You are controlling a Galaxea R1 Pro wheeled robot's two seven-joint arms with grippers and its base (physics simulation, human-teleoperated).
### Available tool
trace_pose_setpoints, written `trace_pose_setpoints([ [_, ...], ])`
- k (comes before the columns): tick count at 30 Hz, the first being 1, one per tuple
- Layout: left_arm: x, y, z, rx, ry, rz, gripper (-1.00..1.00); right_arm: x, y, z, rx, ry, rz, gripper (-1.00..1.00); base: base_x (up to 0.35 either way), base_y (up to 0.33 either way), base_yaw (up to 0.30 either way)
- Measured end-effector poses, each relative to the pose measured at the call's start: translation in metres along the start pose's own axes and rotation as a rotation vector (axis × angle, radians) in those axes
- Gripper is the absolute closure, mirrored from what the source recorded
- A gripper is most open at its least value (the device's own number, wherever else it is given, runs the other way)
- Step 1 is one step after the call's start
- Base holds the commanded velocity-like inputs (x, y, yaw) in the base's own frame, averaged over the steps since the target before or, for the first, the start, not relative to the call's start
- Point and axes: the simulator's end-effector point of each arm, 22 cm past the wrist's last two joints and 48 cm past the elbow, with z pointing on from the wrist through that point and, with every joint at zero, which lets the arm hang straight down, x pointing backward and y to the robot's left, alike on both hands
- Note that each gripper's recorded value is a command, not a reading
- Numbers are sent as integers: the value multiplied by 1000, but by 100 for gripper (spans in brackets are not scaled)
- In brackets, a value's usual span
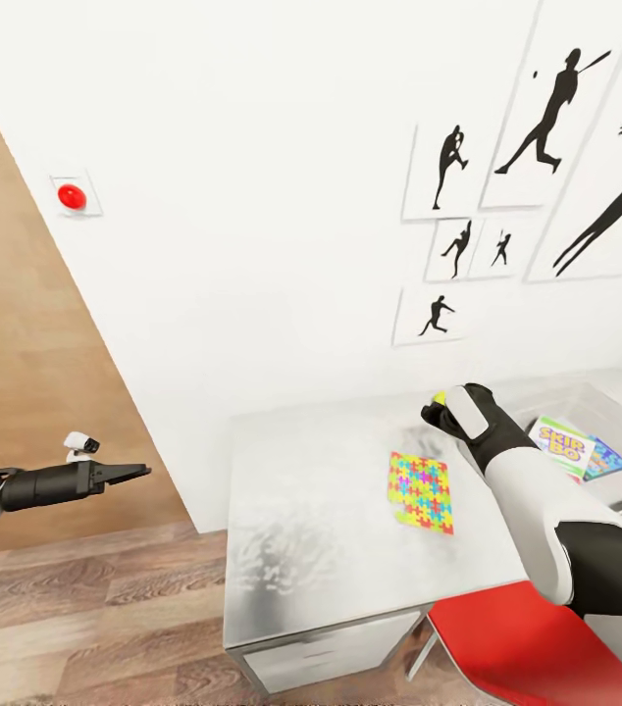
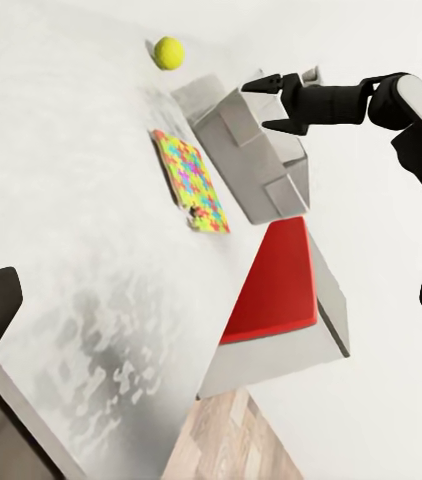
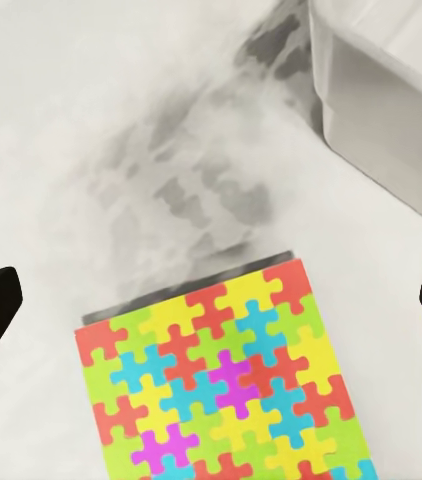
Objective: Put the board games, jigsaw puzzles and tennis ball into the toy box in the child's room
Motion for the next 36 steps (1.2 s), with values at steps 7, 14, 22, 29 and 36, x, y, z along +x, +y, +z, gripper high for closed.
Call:
trace_pose_setpoints([
  [7,3,6,0,-5,3,-10,-100,2,0,5,3,7,-1,-100,0,0,0],
  [14,6,11,1,-7,8,-20,-100,6,-1,11,9,15,-3,-100,0,0,0],
  [22,9,17,2,-11,12,-31,-100,12,-2,19,15,25,-5,-100,0,0,0],
  [29,13,22,3,-14,16,-42,-100,16,-4,25,22,34,-8,-100,0,0,0],
  [36,16,27,4,-16,20,-53,-100,21,-5,31,27,44,-11,-100,0,0,0],
])
